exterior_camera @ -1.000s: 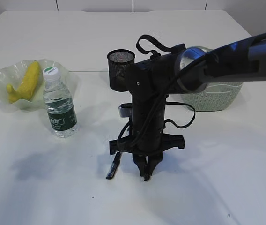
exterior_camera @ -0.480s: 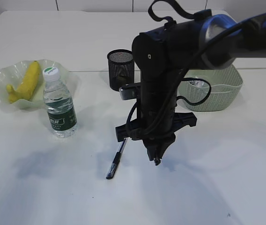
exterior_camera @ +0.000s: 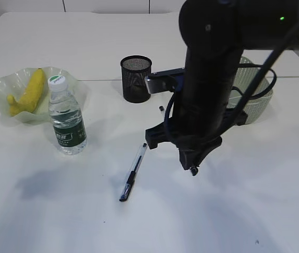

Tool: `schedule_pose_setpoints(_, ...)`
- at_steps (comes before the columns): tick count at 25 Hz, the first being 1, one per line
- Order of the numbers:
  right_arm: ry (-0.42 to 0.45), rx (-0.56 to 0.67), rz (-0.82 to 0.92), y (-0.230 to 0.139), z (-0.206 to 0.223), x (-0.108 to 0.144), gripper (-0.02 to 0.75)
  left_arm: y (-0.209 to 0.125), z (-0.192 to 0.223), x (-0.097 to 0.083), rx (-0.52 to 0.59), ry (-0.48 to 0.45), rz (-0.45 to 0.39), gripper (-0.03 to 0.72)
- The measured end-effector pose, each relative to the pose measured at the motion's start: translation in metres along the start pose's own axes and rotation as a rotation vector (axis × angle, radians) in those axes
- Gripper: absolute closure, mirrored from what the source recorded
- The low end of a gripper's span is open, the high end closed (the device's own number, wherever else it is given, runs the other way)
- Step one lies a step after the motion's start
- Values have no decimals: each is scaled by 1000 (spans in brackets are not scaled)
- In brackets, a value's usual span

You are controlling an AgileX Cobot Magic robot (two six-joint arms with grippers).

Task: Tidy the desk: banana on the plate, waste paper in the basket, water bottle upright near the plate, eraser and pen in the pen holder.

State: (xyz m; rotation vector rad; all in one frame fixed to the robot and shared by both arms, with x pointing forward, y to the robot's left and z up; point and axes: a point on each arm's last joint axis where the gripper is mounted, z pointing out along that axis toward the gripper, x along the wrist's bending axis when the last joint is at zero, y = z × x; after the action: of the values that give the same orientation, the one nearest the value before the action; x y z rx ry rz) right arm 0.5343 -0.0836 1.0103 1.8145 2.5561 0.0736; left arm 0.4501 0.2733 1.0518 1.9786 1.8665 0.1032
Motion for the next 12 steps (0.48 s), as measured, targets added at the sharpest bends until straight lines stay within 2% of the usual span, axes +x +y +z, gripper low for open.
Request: schedule_pose_setpoints(12, 83, -171, -104, -42, -76, -8, 668, 2, 0, -6, -22, -65, -37, 182)
